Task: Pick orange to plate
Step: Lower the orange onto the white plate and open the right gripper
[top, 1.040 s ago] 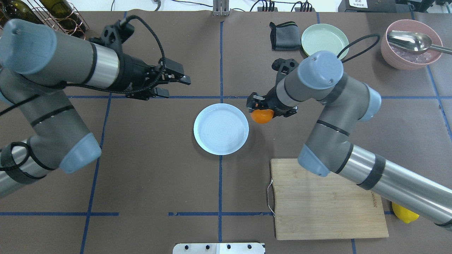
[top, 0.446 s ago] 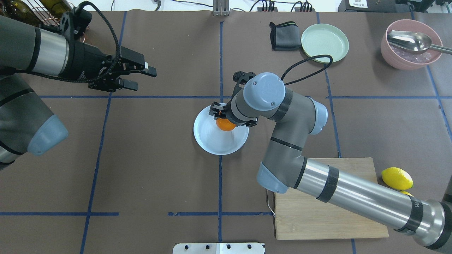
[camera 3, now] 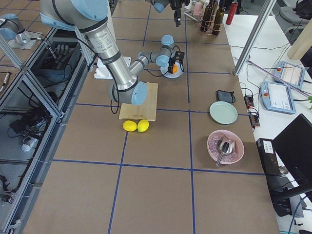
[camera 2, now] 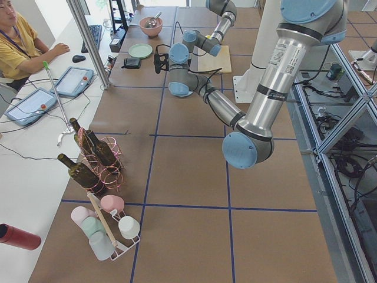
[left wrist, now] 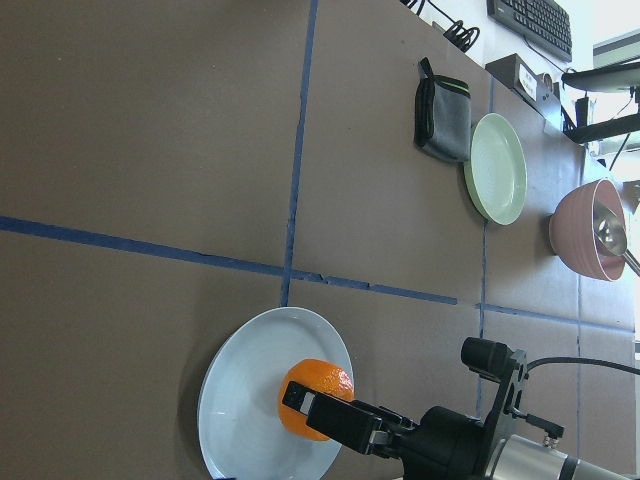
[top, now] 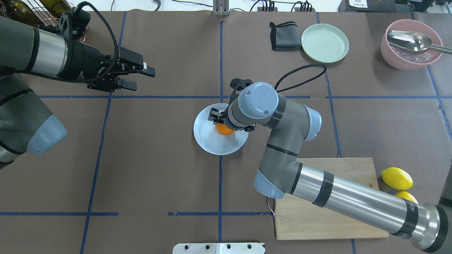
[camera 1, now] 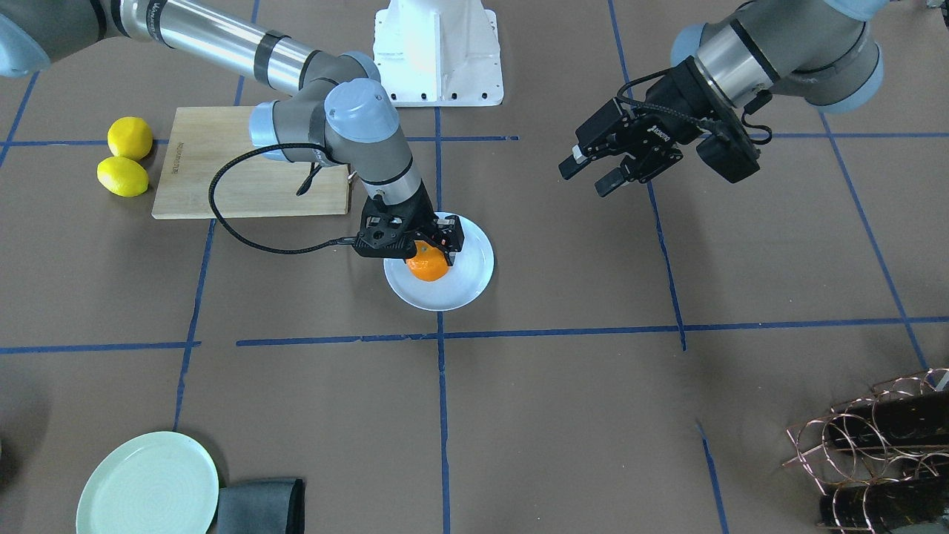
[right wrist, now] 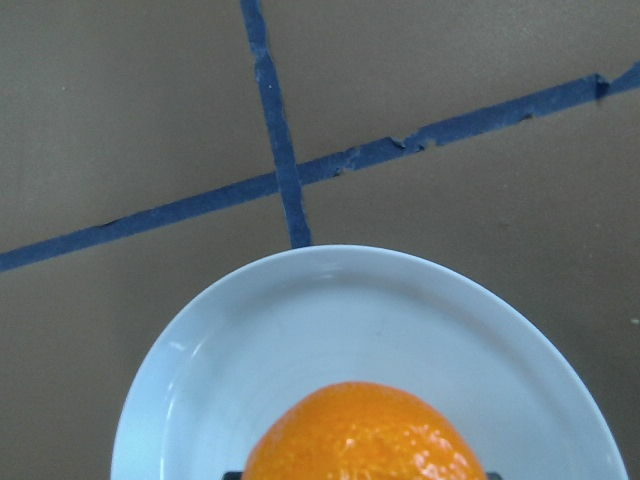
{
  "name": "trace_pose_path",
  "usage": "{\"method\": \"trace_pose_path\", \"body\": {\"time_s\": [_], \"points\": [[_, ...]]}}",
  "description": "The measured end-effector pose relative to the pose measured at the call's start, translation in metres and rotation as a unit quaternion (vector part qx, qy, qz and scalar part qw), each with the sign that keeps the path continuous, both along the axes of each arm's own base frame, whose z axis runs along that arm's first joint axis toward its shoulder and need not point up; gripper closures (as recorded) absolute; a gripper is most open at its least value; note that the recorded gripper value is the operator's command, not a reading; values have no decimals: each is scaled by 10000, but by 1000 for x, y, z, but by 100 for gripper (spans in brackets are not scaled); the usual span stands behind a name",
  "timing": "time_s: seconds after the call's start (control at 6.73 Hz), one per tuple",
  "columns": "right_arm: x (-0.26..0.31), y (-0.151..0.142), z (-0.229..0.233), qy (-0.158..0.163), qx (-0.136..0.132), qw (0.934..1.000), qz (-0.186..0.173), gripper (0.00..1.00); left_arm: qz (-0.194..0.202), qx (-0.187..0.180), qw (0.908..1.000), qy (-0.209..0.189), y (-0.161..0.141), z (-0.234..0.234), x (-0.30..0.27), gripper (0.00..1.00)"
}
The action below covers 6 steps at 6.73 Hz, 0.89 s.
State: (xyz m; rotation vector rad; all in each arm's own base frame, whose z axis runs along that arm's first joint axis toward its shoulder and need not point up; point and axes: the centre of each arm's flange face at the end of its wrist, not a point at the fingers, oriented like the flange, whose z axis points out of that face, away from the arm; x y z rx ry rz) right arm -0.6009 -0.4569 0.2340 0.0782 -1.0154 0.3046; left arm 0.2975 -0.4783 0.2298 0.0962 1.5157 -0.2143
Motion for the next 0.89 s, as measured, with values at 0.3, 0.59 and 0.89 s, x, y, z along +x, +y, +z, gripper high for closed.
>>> {"method": "trace_pose_path", "body": {"time_s": [0.3,0.59,0.89], "points": [[-2,-1,-1,10,14,10000,18,54,8,-11,10000,-9,0,1,1,17],[-5,-2,-4,10,18,10000,18,0,11,-18,10000,-15,-1,2,2,17],[-6,-3,-6,11,34,10000,14,0,15,-19,10000,-16,-1,3,3,17]]}}
